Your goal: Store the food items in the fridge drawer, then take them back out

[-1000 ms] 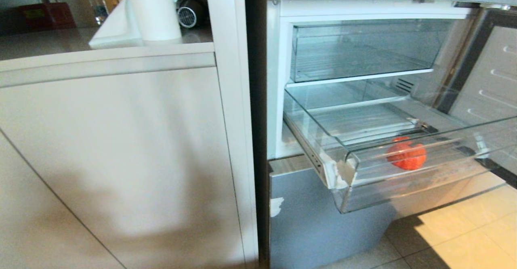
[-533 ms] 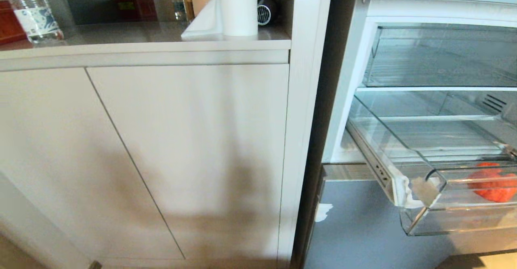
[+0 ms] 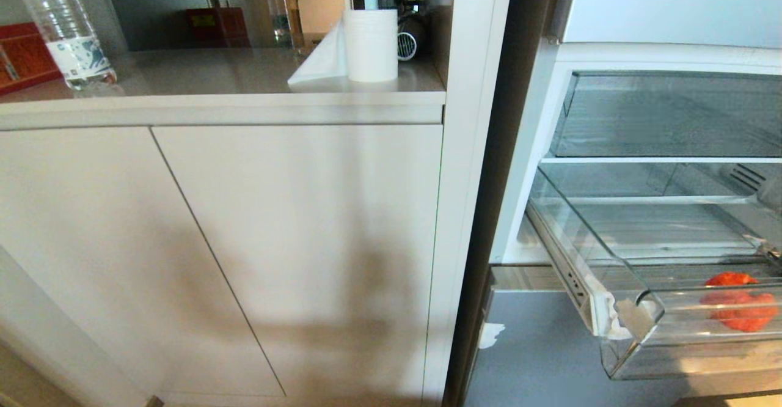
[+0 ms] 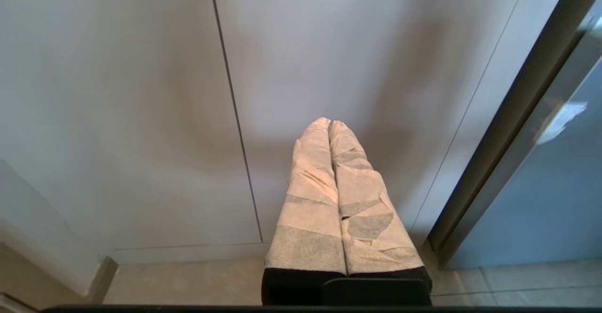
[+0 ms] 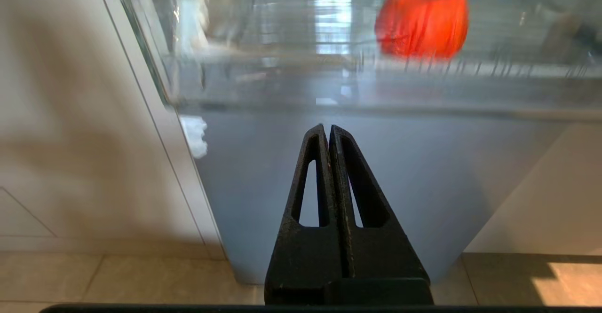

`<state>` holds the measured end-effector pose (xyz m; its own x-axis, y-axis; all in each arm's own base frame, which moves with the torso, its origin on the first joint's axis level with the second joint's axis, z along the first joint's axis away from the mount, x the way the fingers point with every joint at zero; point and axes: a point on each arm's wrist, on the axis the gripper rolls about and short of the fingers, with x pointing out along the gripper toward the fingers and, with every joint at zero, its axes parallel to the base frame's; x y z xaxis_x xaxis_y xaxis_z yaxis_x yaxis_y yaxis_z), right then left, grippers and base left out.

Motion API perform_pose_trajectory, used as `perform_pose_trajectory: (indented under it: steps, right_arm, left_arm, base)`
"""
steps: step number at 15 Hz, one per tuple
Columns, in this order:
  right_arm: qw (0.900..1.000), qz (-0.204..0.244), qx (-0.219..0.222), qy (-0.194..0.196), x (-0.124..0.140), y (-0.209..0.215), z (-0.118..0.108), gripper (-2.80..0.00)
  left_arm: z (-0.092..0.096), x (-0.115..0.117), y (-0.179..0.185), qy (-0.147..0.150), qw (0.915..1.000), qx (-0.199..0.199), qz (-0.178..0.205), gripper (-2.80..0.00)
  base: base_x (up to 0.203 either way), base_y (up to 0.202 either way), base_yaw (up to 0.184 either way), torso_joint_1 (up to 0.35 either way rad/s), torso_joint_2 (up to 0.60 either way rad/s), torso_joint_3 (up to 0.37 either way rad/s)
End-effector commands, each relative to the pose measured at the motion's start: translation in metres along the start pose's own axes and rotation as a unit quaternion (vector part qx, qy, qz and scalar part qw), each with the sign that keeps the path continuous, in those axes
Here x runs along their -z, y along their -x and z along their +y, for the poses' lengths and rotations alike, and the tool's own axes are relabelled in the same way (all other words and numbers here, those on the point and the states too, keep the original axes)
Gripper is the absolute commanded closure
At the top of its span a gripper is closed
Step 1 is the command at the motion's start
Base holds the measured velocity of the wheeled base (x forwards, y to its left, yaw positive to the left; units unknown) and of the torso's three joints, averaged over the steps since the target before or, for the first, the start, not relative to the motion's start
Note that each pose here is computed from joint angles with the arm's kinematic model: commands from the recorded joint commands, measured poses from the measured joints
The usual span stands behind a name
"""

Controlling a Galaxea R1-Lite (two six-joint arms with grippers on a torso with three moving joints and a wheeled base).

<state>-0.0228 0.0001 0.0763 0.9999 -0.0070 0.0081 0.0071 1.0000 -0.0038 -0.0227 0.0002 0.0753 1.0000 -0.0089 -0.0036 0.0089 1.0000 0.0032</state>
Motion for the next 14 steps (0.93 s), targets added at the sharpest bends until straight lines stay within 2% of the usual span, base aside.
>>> perform_pose_trajectory:
  steps: [1, 10, 11, 14]
  right_arm:
    - [1.000, 0.001, 0.000, 0.000, 0.000, 0.000, 0.000, 0.00]
    - [1.000, 0.005, 0.000, 0.000, 0.000, -0.001, 0.000, 0.00]
    - [1.000, 0.018, 0.000, 0.000, -0.001, -0.003, 0.000, 0.00]
    - [0.993, 0.118, -0.001, 0.001, -0.005, -0.020, 0.000, 0.00]
  left_arm:
    - [0.000, 0.000, 0.000, 0.000, 1.0000, 0.000, 0.000, 0.00]
    - [0.000, 0.000, 0.000, 0.000, 1.0000, 0.000, 0.000, 0.00]
    - [0.000, 0.000, 0.000, 0.000, 1.0000, 0.000, 0.000, 0.00]
    - [0.000, 0.000, 0.000, 0.000, 1.0000, 0.000, 0.000, 0.00]
  base:
    - [0.000, 0.000, 0.000, 0.267, -0.53, -0.284]
    - [0.000, 0.000, 0.000, 0.270, -0.56, -0.292]
    - [0.000, 0.000, 0.000, 0.082, -0.19, -0.080]
    - [0.000, 0.000, 0.000, 0.015, -0.03, -0.012]
